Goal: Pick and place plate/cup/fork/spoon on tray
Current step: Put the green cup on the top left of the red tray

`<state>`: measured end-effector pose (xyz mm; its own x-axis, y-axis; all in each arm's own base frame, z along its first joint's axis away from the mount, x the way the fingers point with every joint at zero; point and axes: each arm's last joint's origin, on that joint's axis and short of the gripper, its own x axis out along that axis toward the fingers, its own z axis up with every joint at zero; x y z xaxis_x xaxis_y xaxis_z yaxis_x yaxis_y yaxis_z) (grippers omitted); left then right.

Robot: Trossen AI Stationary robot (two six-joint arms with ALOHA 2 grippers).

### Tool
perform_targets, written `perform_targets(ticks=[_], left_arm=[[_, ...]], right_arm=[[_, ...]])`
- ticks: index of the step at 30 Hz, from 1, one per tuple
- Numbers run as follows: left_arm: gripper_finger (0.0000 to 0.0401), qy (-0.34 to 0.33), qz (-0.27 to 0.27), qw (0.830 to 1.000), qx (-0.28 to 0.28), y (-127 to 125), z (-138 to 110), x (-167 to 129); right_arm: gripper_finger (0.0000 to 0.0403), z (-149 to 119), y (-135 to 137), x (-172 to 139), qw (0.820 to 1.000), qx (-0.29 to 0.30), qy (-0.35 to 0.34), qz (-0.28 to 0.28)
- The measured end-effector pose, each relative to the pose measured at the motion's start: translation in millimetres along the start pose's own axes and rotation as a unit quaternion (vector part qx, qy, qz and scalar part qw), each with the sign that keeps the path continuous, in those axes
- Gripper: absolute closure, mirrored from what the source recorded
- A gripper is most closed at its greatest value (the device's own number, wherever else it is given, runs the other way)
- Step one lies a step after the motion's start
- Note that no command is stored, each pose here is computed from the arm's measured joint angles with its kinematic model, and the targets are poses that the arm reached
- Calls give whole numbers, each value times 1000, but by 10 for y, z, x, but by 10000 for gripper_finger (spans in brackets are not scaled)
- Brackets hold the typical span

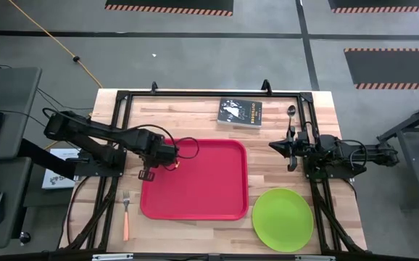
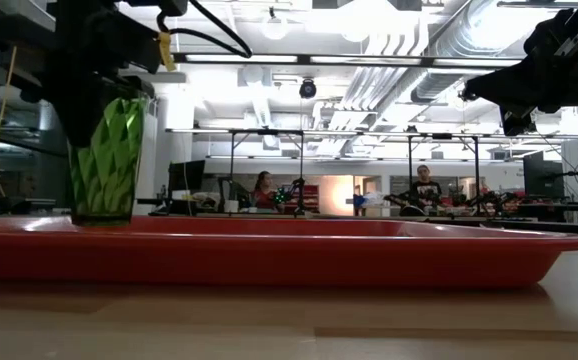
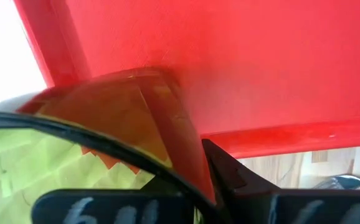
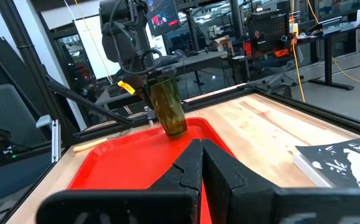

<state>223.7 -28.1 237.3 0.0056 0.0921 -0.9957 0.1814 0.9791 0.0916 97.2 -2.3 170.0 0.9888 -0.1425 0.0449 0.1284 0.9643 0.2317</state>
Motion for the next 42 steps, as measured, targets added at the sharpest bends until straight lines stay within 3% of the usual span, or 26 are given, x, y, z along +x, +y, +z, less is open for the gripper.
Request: perform_targets(ticks=[33, 42], left_arm=[[375, -8, 0, 1000, -10, 0, 16, -1], [304, -6, -1, 1000, -9, -1, 12, -1]], right_arm=[[402, 0, 0, 0, 1000, 0, 0, 0], [402, 0, 0, 0, 1000, 0, 0, 0]])
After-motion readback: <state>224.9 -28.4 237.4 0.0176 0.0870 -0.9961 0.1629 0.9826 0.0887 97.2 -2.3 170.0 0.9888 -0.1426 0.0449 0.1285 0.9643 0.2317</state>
